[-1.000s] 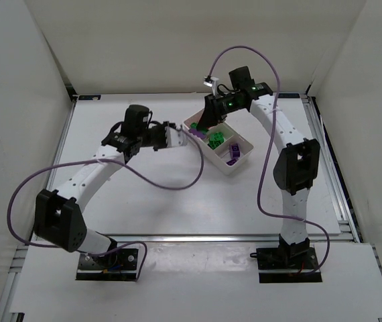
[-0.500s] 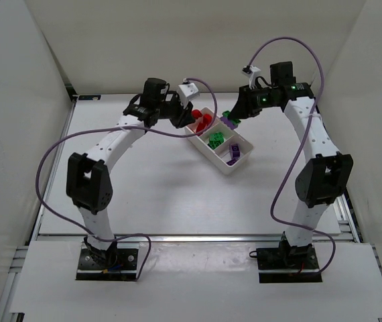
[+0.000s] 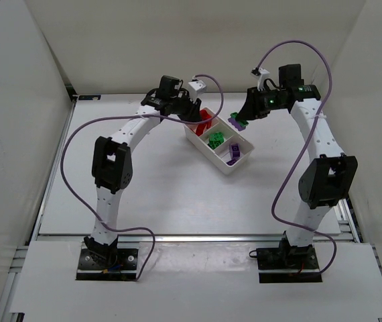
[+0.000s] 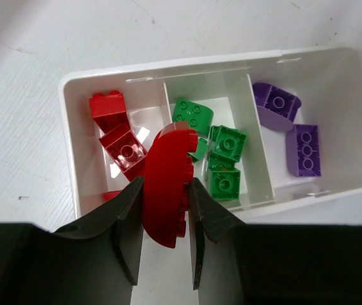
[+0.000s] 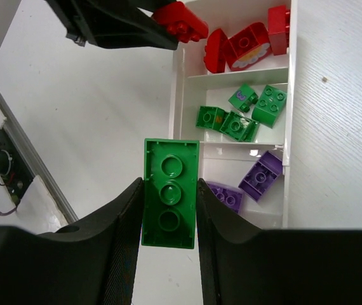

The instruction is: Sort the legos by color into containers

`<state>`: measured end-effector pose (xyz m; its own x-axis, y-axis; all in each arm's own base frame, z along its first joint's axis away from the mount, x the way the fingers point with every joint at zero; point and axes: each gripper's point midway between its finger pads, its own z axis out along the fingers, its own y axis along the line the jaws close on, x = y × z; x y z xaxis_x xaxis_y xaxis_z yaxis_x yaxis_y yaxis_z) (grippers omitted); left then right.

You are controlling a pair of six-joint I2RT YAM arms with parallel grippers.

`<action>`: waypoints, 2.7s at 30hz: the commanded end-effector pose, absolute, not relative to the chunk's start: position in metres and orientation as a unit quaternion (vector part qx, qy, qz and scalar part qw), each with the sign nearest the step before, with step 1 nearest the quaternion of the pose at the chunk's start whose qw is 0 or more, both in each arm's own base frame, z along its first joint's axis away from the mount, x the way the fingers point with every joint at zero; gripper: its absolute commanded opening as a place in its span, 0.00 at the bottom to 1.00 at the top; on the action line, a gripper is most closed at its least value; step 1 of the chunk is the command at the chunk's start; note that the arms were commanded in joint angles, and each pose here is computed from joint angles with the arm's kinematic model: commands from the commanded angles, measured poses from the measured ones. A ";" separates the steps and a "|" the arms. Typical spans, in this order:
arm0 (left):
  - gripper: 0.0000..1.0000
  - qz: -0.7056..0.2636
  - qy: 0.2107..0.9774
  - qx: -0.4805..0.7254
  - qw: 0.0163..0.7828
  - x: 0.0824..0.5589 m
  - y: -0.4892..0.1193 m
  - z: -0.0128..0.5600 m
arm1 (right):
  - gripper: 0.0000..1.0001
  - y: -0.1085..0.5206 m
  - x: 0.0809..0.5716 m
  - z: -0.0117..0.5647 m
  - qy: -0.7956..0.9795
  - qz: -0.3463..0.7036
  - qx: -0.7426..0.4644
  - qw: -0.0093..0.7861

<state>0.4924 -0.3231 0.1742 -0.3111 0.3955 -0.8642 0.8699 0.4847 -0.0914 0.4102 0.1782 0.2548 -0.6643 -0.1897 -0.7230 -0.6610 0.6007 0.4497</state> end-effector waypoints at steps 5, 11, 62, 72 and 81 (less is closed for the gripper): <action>0.39 -0.272 0.778 0.396 0.405 0.513 -0.327 0.162 | 0.00 0.171 0.406 0.268 0.830 0.359 -0.263 0.337; 0.66 -0.245 0.796 0.376 0.407 0.531 -0.321 0.146 | 0.00 0.168 0.409 0.262 0.834 0.357 -0.257 0.332; 0.74 -0.685 0.613 0.288 0.270 0.418 -0.293 0.322 | 0.00 0.288 0.425 0.299 0.712 0.639 -0.219 0.193; 0.75 -0.686 0.612 0.287 0.268 0.419 -0.295 0.322 | 0.00 0.302 0.422 0.298 0.708 0.640 -0.232 0.190; 0.72 -0.690 0.609 0.295 0.258 0.412 -0.306 0.319 | 0.00 0.305 0.422 0.298 0.706 0.640 -0.236 0.190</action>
